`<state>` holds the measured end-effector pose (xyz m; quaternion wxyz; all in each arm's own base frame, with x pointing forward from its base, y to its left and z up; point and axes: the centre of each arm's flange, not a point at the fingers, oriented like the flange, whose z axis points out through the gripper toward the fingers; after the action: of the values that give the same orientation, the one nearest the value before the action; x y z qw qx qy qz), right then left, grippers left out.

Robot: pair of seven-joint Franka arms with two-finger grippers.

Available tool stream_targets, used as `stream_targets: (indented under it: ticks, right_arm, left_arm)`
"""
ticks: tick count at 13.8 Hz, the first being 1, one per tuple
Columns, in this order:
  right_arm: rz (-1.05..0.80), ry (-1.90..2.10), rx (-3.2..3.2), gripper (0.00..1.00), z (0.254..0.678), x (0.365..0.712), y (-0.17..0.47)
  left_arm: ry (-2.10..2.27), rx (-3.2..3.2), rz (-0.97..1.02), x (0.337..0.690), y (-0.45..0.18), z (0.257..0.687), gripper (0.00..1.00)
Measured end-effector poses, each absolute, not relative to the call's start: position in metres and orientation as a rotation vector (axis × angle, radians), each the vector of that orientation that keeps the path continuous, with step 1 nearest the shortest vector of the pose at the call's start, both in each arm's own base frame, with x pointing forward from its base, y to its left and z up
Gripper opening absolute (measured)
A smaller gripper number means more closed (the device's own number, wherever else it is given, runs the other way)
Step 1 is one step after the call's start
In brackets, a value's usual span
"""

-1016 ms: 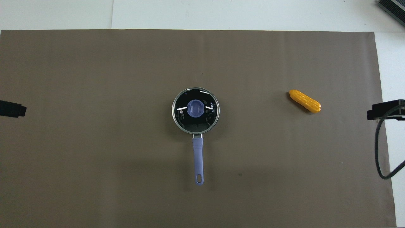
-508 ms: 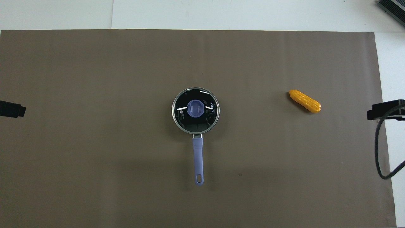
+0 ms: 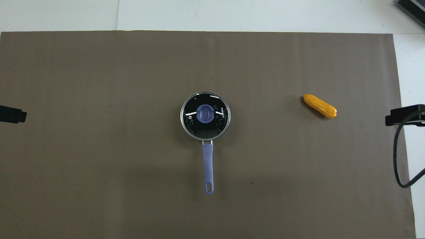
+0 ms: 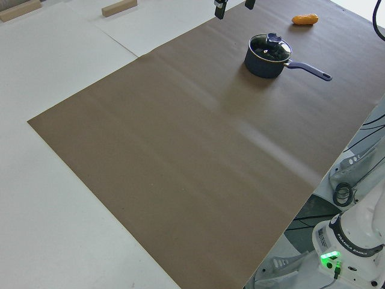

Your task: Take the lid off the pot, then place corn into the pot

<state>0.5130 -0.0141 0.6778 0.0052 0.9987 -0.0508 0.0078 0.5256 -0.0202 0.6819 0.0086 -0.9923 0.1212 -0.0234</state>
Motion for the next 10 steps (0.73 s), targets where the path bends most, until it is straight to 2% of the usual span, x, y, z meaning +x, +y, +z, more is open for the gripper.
stream_targets:
  ticks: [6,10]
  right_arm:
    - [0.024,-0.159,3.127,1.00,0.678,0.513,-0.014]
    - [0.024,-0.159,3.127,1.00,0.678,0.513,-0.014]
  left_arm:
    - [0.408,-3.098,-0.076,0.525,-0.030,0.682,1.00]
    - [0.493,-3.088,-0.080,0.523,-0.060,0.682,1.00]
